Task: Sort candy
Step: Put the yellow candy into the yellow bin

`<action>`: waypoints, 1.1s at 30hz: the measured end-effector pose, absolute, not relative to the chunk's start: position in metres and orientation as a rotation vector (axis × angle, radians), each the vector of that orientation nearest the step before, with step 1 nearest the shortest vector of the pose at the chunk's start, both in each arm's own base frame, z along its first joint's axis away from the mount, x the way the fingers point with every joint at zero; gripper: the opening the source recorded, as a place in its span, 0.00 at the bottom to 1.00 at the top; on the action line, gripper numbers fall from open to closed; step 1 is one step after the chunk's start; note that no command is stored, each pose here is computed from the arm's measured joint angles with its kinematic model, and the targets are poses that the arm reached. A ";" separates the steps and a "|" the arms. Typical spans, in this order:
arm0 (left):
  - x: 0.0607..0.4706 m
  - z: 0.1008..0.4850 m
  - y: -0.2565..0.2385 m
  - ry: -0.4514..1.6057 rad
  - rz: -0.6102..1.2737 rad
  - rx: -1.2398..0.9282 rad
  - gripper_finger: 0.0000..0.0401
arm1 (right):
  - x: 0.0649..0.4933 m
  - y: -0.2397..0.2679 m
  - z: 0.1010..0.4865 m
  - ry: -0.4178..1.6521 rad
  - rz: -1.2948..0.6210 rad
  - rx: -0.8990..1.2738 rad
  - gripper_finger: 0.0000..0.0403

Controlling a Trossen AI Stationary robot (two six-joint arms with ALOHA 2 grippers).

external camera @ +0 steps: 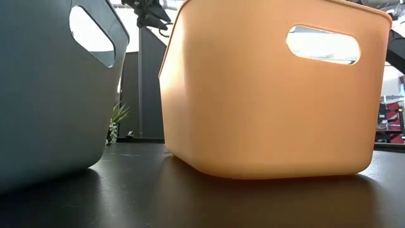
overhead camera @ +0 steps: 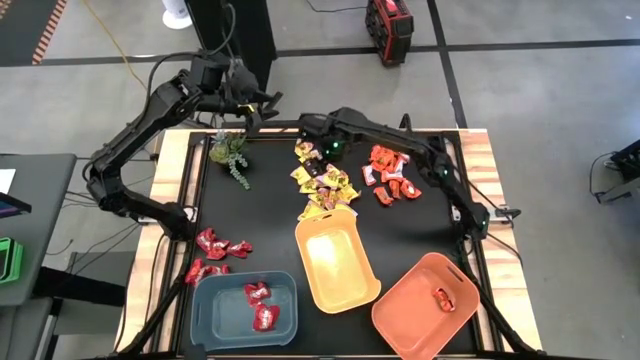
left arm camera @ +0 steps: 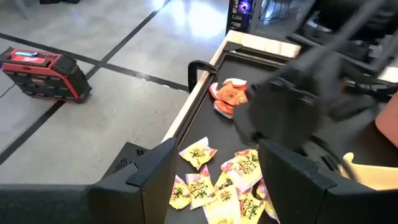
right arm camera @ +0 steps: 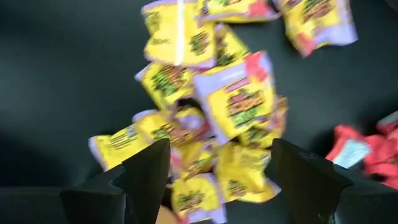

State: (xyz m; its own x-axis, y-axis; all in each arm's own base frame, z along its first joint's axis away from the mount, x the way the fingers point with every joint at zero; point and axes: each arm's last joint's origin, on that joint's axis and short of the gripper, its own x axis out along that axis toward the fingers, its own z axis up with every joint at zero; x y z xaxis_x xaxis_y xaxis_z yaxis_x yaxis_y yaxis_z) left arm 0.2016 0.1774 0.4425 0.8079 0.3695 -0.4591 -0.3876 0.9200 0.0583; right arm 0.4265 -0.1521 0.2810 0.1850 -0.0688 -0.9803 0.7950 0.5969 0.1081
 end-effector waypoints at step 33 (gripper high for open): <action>0.169 0.442 0.207 0.460 0.500 -0.133 0.55 | 0.431 -0.105 0.180 1.343 -0.942 0.948 0.65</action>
